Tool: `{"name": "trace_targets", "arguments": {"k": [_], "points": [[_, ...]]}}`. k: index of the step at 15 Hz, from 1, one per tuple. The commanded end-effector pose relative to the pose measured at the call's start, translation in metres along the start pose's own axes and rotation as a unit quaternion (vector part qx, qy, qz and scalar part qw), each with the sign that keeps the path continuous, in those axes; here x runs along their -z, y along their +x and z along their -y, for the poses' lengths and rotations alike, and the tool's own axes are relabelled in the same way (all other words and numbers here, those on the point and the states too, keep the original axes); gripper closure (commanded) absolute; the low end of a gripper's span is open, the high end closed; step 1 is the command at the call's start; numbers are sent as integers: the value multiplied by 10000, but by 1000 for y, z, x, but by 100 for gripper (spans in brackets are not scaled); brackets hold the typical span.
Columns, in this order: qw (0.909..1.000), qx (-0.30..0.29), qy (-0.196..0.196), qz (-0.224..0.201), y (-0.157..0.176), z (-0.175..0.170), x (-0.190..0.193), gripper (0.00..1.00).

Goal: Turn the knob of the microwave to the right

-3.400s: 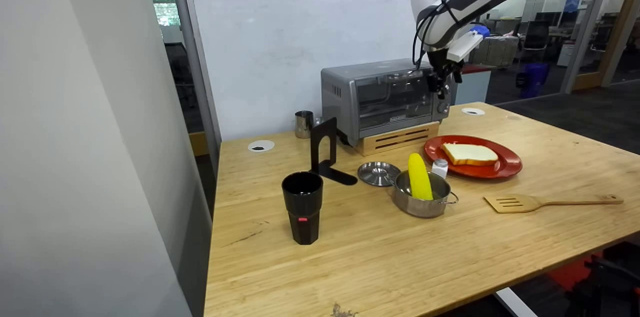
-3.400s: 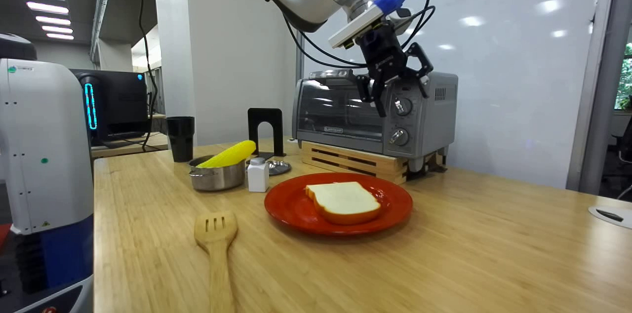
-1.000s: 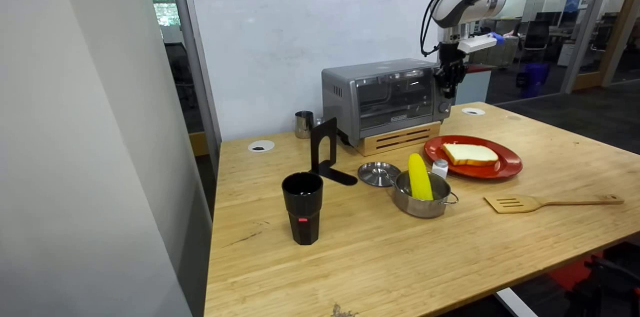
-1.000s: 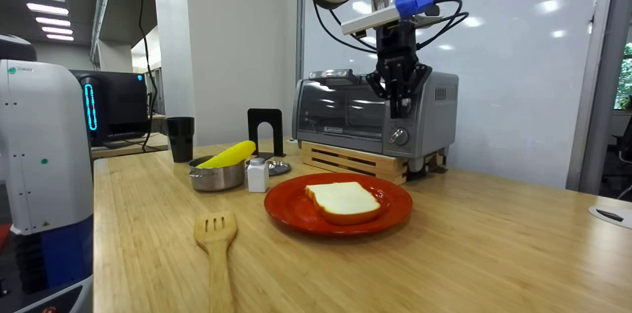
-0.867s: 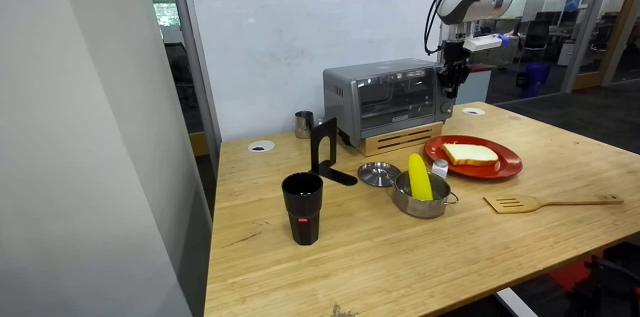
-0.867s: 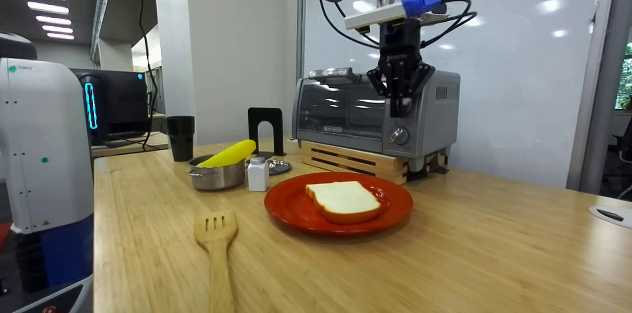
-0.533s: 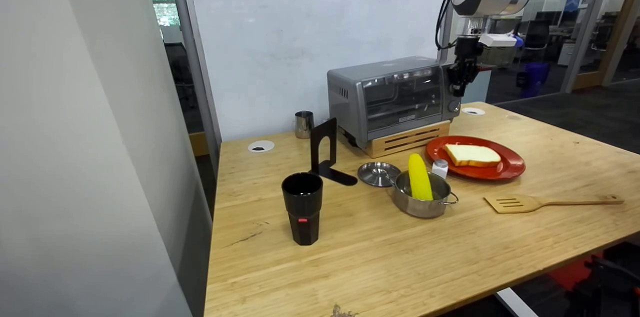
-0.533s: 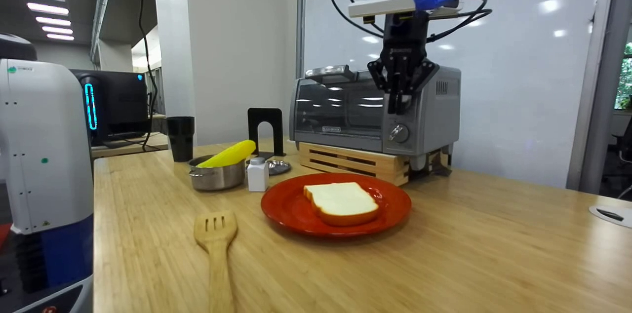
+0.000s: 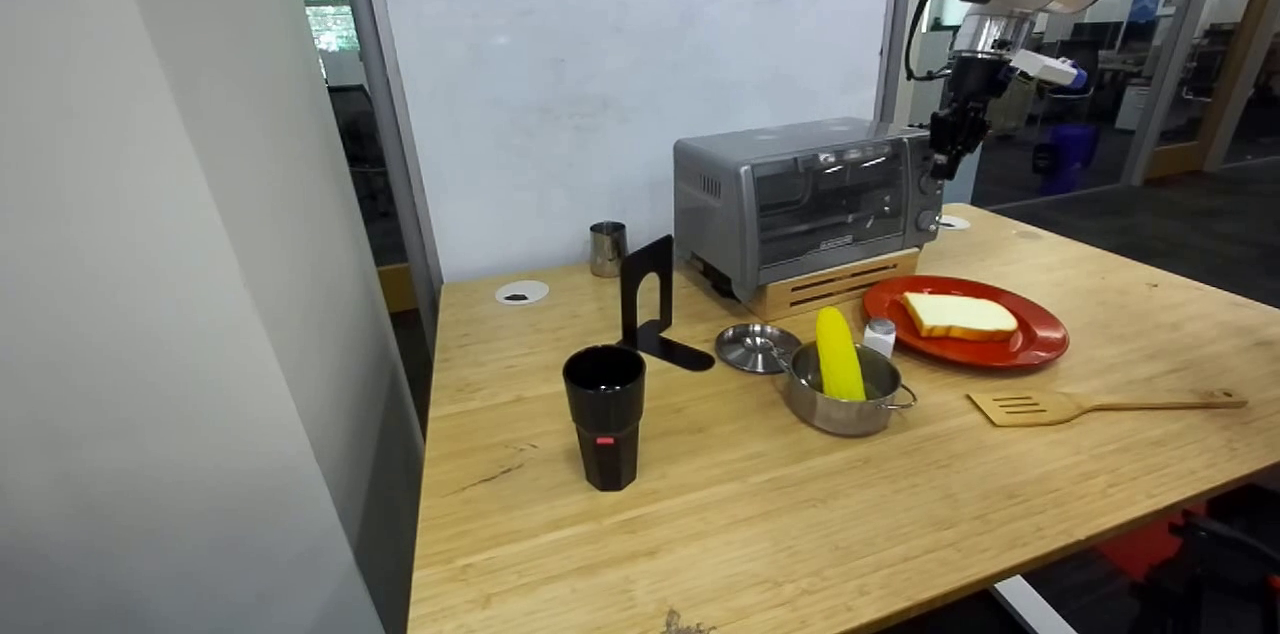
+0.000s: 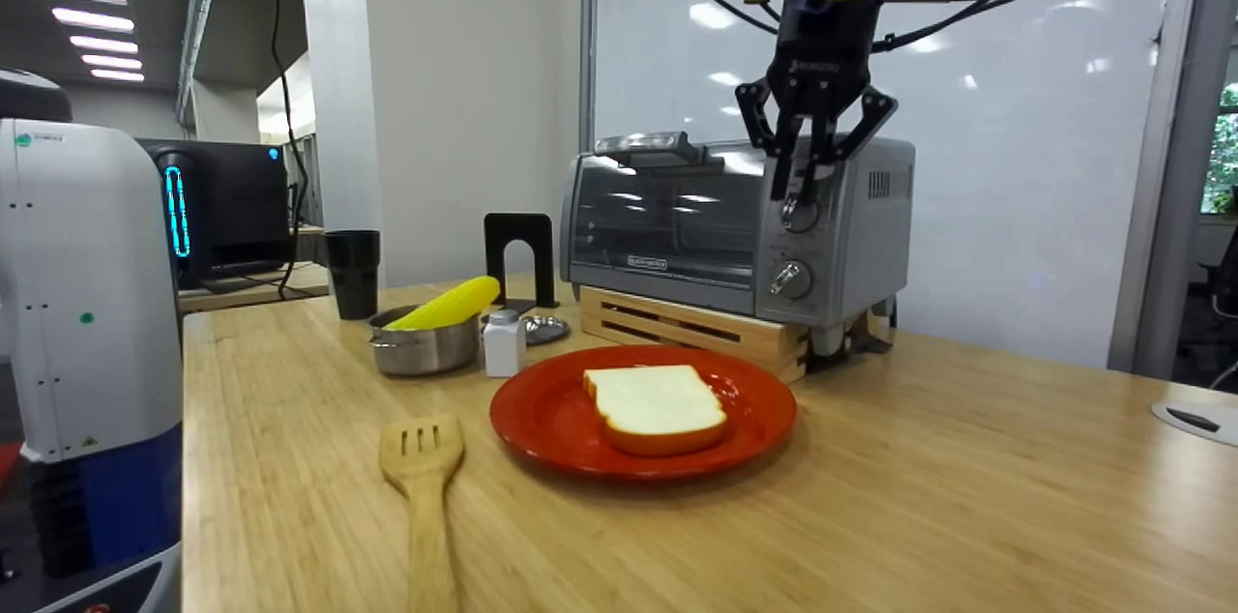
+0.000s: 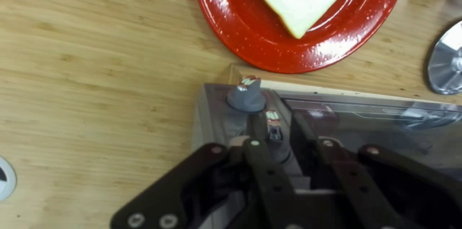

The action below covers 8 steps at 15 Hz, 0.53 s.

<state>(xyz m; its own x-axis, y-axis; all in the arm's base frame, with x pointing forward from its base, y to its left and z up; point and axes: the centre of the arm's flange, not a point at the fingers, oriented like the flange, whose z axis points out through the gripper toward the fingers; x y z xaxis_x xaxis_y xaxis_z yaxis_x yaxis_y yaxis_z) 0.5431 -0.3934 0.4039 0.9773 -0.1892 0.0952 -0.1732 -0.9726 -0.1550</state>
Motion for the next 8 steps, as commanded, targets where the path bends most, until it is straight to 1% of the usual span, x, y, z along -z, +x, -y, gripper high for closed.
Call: {"name": "trace_targets", "arguments": {"k": [1,2,5,6,7,8], "points": [[9985,418,142,-328,-19,7,42,42],[9978,519,143,-390,-21,8,52,34],[9962,690,153,-501,-27,25,75,14],[9967,670,124,-431,-32,33,83,6],[9972,657,138,-320,-35,43,89,2],[9978,634,111,-169,-43,53,95,0]]}}
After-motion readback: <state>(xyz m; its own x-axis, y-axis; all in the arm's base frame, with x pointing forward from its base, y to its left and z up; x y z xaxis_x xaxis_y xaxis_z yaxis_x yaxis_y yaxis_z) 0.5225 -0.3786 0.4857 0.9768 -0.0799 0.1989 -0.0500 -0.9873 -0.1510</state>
